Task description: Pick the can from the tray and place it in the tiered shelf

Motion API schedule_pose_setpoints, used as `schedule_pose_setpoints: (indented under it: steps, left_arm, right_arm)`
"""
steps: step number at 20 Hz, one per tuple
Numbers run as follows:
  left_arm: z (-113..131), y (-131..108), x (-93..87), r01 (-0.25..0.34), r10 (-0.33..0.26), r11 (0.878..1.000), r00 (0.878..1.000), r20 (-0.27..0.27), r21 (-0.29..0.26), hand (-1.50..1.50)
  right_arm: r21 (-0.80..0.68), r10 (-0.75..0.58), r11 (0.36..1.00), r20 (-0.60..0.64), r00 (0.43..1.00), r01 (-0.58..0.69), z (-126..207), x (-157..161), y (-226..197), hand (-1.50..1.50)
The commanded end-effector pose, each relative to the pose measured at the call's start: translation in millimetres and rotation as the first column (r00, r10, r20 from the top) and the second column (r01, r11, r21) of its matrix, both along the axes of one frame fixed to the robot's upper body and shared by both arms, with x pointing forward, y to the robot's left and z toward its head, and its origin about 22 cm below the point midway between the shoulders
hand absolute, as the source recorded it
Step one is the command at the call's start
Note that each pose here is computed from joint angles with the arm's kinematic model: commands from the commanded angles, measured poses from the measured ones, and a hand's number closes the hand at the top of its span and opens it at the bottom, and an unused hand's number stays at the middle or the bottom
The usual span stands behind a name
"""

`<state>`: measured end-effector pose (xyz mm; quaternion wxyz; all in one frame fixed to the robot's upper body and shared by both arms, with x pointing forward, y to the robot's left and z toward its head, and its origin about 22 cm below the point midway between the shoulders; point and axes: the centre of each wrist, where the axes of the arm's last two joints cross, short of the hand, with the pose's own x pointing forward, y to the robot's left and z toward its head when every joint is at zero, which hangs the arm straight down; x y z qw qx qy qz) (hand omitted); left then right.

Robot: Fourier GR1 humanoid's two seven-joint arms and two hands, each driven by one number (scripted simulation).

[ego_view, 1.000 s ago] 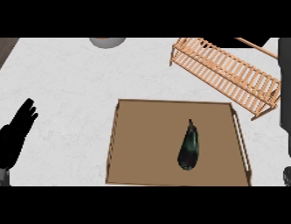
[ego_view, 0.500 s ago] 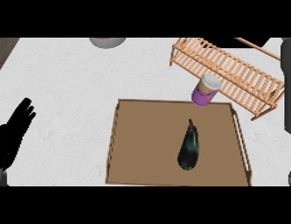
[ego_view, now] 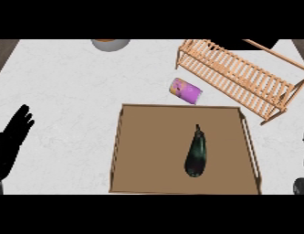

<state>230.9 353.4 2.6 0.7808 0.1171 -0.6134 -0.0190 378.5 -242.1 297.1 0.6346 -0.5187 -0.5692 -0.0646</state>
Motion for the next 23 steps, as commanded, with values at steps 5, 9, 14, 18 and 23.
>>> schedule_pose_setpoints:
  steps: [5, 9, 14, 18, 23]
  left_arm:
    - [-2.4, -3.1, 0.9, -0.007, 0.007, 1.0, 1.0, 0.002, 0.015, 0.0]
    - [0.6, 3.6, -1.7, -0.031, 0.031, 0.999, 0.999, -0.009, 0.008, 0.0]
    - [-11.3, 5.2, -20.0, -0.044, 0.044, 0.999, 0.999, -0.028, 0.013, 0.0]
    - [-15.6, 19.5, -26.5, -0.087, 0.087, 0.996, 0.996, -0.036, 0.018, 0.0]
    - [-19.6, 14.5, -34.1, -0.114, 0.114, 0.993, 0.993, -0.042, 0.004, 0.0]
  right_arm:
    - [0.094, -0.007, 0.995, 0.231, 0.973, -0.015, 29.4, -61.8, -20.0, -1.5]
    - [0.097, -0.055, 0.995, 0.267, 0.962, 0.029, 66.3, -119.3, -36.6, -1.5]
    - [0.099, -0.139, 0.988, 0.243, 0.96, 0.118, 72.2, -186.4, -56.4, -1.5]
    - [0.069, -0.112, 0.992, 0.154, 0.982, 0.103, 67.8, -208.1, -74.5, -1.5]
    - [0.033, -0.095, 0.995, 0.181, 0.979, 0.091, 61.2, -243.0, -97.1, -1.5]
